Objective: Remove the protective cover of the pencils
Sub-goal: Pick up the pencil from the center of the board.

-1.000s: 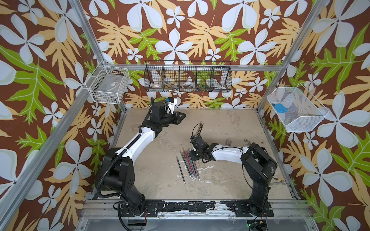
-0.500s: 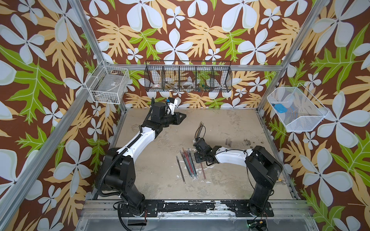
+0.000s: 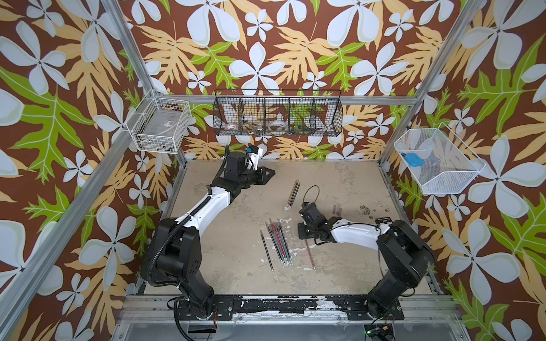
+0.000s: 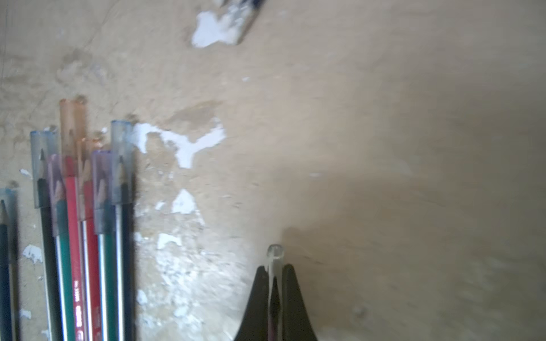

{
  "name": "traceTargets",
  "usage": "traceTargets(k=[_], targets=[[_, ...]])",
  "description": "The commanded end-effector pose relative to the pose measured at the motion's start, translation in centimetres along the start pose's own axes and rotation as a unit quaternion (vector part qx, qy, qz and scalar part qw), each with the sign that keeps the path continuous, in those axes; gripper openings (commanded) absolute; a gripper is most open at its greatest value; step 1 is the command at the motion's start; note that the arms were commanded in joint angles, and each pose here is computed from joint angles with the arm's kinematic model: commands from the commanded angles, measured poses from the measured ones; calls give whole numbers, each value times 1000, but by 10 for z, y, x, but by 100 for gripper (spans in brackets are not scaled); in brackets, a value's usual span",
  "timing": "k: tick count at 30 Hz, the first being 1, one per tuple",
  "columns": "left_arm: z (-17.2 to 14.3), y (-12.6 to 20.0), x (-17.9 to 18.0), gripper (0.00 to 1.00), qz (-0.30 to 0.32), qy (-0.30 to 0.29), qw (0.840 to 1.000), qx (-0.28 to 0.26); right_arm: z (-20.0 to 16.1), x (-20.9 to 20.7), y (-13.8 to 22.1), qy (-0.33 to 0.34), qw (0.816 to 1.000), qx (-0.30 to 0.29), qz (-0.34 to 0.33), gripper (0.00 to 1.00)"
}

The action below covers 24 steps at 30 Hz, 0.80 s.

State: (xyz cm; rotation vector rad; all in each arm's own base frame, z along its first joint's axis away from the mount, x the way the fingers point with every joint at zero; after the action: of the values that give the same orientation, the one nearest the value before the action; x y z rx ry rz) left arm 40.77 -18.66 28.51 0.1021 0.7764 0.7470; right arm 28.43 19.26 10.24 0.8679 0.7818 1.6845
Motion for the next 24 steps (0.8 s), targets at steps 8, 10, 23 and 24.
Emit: traceTargets(k=[8,10,23,24], targets=[[-25,-26,-30,15,-66,-29,997,25,48,-55,95,-84,985,-129,81,0],[-42,-37,-50,12,-93,-54,993,45,53,-61,114,-90,978,-169,88,0],[-129,-57,-133,24,-172,-190,959,120,57,-67,165,-83,956,-272,69,0],[-133,-58,-136,25,-174,-192,958,124,57,-68,166,-77,958,-271,62,0]])
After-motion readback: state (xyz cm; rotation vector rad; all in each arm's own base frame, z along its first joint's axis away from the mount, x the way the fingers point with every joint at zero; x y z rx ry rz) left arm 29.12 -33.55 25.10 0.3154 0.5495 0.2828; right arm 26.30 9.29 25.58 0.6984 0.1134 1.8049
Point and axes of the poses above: each gripper's point midway between its finger pads, its own y axis back along the fingers, its own x axis along the line the jaws close on, z = x × y, the point moved 7 cm from there along y, back along the fingers, and after that the axes turned 2 degrees about y, right-handed, at the moved point
